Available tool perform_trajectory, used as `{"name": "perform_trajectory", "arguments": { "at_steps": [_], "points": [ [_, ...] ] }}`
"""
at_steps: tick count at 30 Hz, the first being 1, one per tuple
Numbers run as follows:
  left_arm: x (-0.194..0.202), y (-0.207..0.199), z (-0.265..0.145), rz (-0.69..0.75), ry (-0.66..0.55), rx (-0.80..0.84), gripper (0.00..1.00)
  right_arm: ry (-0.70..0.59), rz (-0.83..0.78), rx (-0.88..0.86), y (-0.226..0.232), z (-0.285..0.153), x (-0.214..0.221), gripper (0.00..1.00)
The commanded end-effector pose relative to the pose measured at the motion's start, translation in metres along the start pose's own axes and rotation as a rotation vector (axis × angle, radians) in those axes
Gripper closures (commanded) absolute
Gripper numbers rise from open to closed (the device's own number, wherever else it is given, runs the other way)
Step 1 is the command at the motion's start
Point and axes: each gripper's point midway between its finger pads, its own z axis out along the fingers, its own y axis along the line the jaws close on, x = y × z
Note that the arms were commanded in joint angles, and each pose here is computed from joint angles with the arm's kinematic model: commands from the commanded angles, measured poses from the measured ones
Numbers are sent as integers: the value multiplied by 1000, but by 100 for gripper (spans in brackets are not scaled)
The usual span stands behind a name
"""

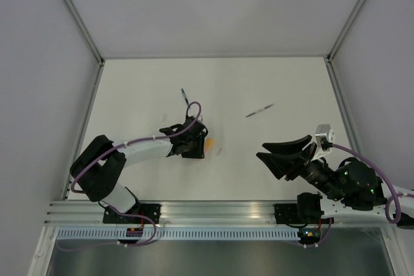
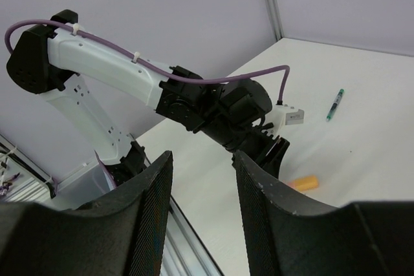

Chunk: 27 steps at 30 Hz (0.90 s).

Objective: Insert the pens into the pen caps

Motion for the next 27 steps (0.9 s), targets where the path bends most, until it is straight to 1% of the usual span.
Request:
{"name": "perform_trajectory", "arguments": {
  "at_steps": [1,3,4,5,6,7,8,9,10,11,12,13,14,15,16,17,18,19,20,21,22,24,25,26,27],
  "points": [
    [-15,3,-22,-27,-80,-11,52,-63,8,23,1,1,-29,50],
    [-37,-8,-45,-14,-162,35,45,-66,-83,131,-12,14,-33,53],
    [-45,-12,-54,20,-192,50,35,-79,-124,189,-16,19,-51,55],
    [-59,-15,-66,27,-246,55,30,8,-268,280,-21,40,-36,56],
    [-71,-19,-81,32,-302,74,25,-28,-287,419,-32,41,-70,56],
    [-78,-20,-89,60,-338,81,18,-1,-354,469,-33,49,-74,55],
    [-85,-22,-95,67,-375,91,16,68,-476,507,-31,69,-63,53],
    [-90,-22,-101,69,-402,91,14,63,-496,534,-34,77,-75,52],
    [-95,-22,-109,81,-434,98,12,33,-483,531,-29,86,-99,51],
    [-96,-19,-109,87,-450,85,12,65,-515,528,-31,106,-95,50],
    [-101,-19,-112,92,-481,88,12,25,-478,504,-40,120,-123,48],
    [-102,-18,-115,89,-502,90,12,76,-484,499,-51,130,-119,48],
    [-94,-12,-107,95,-497,81,12,153,-490,506,-70,154,-102,45],
    [-99,-15,-107,89,-533,105,12,182,-484,565,-104,160,-108,43],
    [-89,-8,-100,94,-528,106,12,292,-470,507,-117,185,-83,42],
    [-86,-12,-99,100,-530,138,12,343,-458,556,-154,188,-78,42],
    [-89,-19,-101,103,-561,182,11,378,-442,546,-170,195,-75,42],
    [-79,-18,-95,113,-548,208,11,459,-396,465,-179,204,-51,41],
    [-78,-28,-102,120,-565,274,11,536,-359,501,-222,208,-27,38],
    [-80,-33,-106,120,-589,305,11,574,-344,465,-230,212,-14,36],
    [-79,-32,-107,118,-592,310,11,638,-359,429,-244,217,9,31],
    [-86,-26,-122,107,-643,287,11,699,-391,430,-264,214,27,27],
    [-86,-15,-123,92,-666,247,10,783,-414,413,-278,209,48,24],
    [-91,-13,-139,78,-721,257,10,815,-409,392,-286,204,55,22],
    [-91,-9,-143,65,-745,251,10,856,-413,390,-295,196,66,21]
  ]
}}
